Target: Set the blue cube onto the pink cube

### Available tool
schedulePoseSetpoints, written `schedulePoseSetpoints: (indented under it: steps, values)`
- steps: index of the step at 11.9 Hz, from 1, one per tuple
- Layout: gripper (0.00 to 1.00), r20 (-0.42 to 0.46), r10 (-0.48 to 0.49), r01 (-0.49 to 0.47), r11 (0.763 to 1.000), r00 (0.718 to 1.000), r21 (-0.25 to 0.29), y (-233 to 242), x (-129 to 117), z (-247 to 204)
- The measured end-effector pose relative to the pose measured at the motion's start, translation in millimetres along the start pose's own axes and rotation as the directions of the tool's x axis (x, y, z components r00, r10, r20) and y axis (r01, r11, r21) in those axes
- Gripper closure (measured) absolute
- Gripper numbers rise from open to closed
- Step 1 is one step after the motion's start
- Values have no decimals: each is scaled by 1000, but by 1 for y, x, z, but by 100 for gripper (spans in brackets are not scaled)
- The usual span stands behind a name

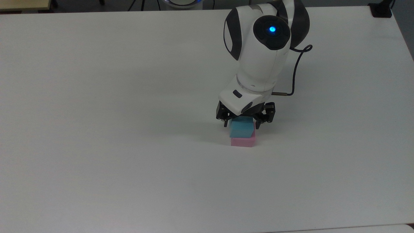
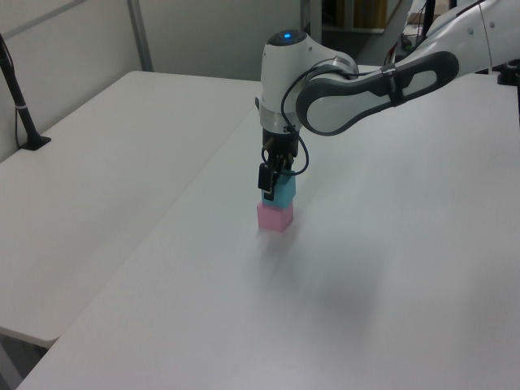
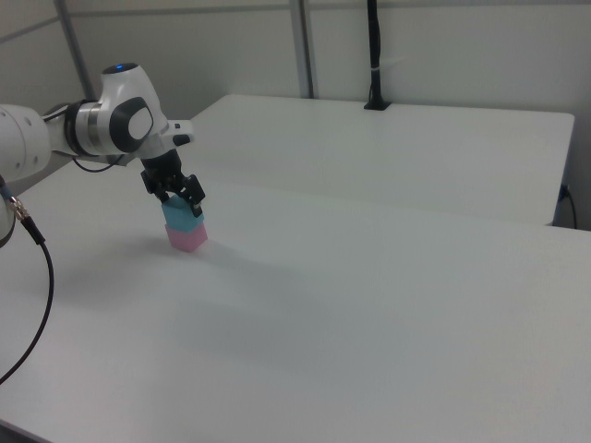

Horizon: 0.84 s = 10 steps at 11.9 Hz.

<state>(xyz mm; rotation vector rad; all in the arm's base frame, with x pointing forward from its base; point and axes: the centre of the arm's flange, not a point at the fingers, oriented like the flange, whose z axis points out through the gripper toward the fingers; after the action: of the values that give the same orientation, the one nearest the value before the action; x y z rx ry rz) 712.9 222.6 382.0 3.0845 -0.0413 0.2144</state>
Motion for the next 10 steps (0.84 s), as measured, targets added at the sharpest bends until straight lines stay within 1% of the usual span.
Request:
schedulePoseSetpoints:
  steps: [1, 2, 3, 4, 5, 6, 8, 10]
  values:
    - [0, -12, 18, -18, 1000, 1000, 5, 5, 4, -7]
    - [0, -27, 35, -35, 999, 999, 27, 17, 9, -22]
    - [0, -43, 46, -45, 998, 998, 44, 31, 11, -45]
    - [0, -37, 52, -51, 998, 998, 41, 49, 6, -74]
    - [0, -26, 60, -59, 997, 998, 43, 73, -4, -104]
    - [0, -5, 59, -59, 997, 998, 46, 108, -19, -136]
    - [0, 77, 69, -72, 997, 995, 36, 183, -56, -188]
    - [0, 117, 87, -90, 996, 989, 26, 245, -81, -213]
